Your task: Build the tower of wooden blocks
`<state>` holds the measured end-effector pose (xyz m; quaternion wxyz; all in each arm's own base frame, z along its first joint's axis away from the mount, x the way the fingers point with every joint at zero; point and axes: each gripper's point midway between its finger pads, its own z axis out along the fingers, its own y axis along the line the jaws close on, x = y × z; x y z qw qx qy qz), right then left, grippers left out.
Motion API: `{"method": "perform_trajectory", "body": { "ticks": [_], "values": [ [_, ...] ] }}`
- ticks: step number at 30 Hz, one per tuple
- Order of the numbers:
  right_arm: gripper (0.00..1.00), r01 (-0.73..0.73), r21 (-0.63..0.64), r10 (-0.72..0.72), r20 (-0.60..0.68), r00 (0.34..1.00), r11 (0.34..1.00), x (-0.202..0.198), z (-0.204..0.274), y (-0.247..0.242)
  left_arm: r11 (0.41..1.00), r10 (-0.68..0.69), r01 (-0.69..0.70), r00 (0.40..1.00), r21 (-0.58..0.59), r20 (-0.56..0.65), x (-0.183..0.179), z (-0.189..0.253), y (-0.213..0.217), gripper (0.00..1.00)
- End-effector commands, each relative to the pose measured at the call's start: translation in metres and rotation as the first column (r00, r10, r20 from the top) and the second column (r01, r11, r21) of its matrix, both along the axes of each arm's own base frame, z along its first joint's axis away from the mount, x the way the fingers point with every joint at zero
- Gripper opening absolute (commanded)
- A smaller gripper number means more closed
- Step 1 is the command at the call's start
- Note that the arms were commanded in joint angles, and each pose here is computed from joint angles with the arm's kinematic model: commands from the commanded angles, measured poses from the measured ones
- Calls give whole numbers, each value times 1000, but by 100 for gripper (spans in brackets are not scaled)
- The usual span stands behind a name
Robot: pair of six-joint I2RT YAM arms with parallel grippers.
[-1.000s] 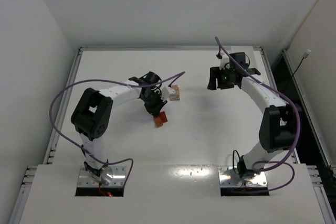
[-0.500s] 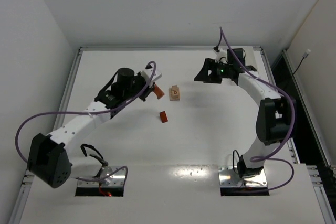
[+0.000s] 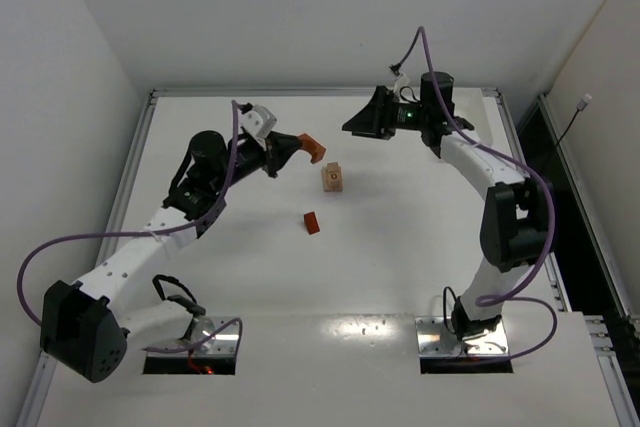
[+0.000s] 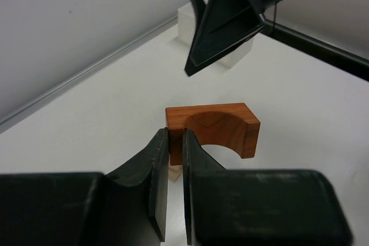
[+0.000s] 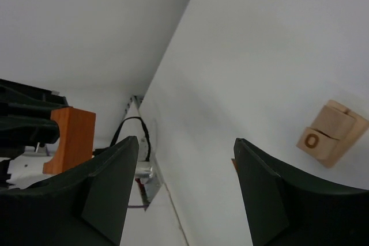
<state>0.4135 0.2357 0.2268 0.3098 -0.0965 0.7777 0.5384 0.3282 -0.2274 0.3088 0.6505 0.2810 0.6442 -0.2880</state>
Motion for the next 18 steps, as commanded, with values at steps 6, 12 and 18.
{"method": "perform_trajectory", "body": {
  "ticks": [6, 12, 18],
  "values": [
    [65, -157, 119, 141, 134, 981, 980, -27, 69, 27, 986, -133, 141, 986, -84, 96, -14, 33, -17, 0],
    [65, -241, 148, 215, 170, 962, 959, -42, 92, 41, 992, -118, 124, 983, -36, 139, -10, 29, -14, 0],
    [67, -352, 147, 312, 241, 919, 924, -65, 109, 47, 993, -117, 119, 980, -3, 164, -9, 24, -13, 0]
  ]
}}
